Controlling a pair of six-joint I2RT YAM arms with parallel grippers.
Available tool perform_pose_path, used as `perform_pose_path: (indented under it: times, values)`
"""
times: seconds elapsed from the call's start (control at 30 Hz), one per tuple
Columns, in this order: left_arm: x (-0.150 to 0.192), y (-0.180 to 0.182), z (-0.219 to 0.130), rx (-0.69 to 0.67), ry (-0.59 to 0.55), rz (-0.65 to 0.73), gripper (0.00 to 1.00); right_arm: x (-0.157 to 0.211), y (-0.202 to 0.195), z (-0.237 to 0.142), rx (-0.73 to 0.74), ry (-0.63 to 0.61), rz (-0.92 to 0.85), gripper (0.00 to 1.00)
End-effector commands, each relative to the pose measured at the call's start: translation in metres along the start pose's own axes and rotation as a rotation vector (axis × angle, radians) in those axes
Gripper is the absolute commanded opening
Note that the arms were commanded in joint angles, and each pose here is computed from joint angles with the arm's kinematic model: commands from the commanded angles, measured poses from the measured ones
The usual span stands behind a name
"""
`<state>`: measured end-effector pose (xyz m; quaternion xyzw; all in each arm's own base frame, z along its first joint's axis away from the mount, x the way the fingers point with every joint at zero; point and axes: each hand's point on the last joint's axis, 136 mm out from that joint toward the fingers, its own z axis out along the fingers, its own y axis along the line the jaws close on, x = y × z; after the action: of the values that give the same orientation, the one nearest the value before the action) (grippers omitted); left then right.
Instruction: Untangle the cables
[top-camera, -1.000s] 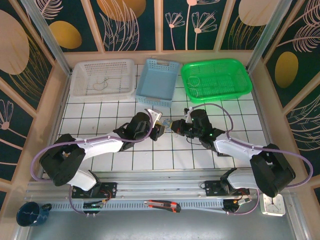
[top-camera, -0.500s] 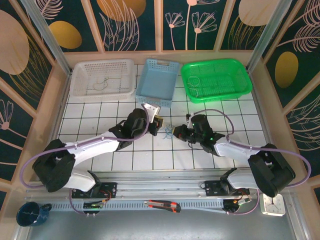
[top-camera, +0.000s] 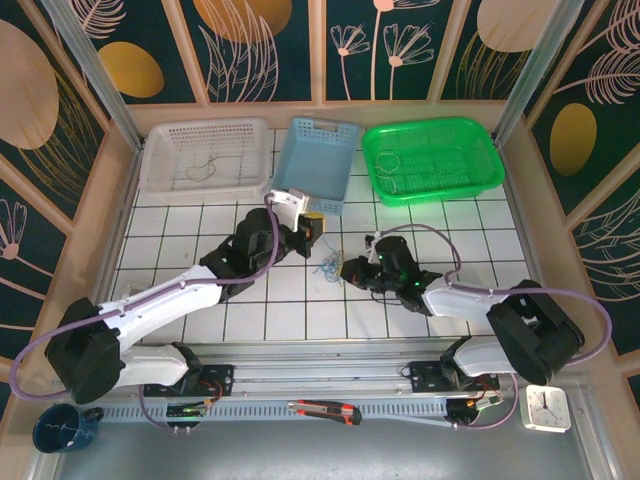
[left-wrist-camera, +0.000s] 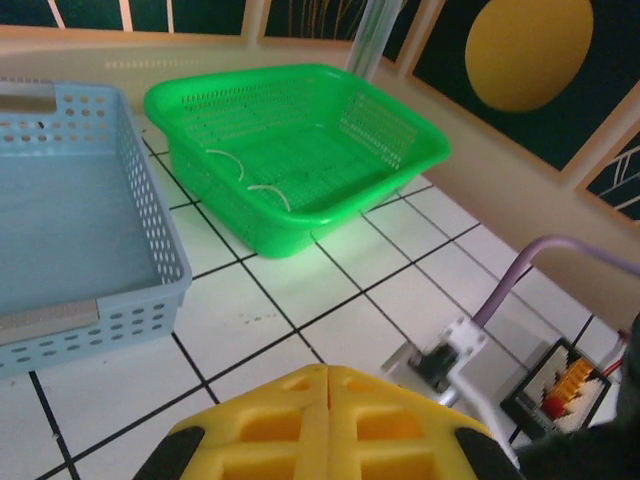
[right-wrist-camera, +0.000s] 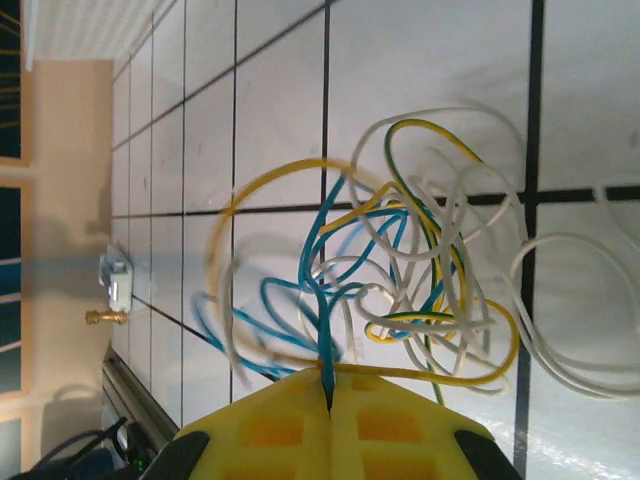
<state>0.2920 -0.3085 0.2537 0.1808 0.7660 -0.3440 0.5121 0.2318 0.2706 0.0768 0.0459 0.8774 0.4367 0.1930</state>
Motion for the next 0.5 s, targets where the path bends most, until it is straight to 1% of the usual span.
perform_pose_path:
  times: [0.0, 0.07, 0.1, 0.2, 0.3, 0.37, 0.4, 0.47]
  values:
    - [-0.061, -0.017, -0.016, 0.052, -0.173, -0.044, 0.0, 0.003, 0.001, 0.01, 0.007, -0.001, -0.003, 0.0]
    - [-0.073, -0.023, -0.019, 0.074, -0.188, -0.045, 0.0, 0.005, 0.0, 0.013, 0.014, 0.01, -0.01, 0.02]
    - [-0.077, -0.027, -0.02, 0.088, -0.188, -0.043, 0.0, 0.006, 0.0, 0.013, 0.015, 0.012, -0.015, 0.07]
    - [-0.085, -0.036, -0.019, 0.121, -0.182, -0.038, 0.0, 0.004, 0.001, 0.011, 0.022, 0.006, -0.033, 0.19]
    - [-0.085, -0.039, -0.018, 0.131, -0.174, -0.037, 0.0, 0.002, 0.005, 0.005, 0.031, -0.003, -0.068, 0.31]
    - [-0.084, -0.04, -0.018, 0.136, -0.166, -0.039, 0.0, 0.0, 0.008, 0.0, 0.035, -0.011, -0.097, 0.38]
    - [-0.095, -0.045, -0.02, 0.151, -0.185, -0.039, 0.0, -0.001, 0.01, -0.004, 0.035, -0.016, -0.114, 0.4]
    - [-0.098, -0.049, -0.02, 0.168, -0.184, -0.041, 0.0, -0.004, 0.015, -0.011, 0.034, -0.032, -0.148, 0.43]
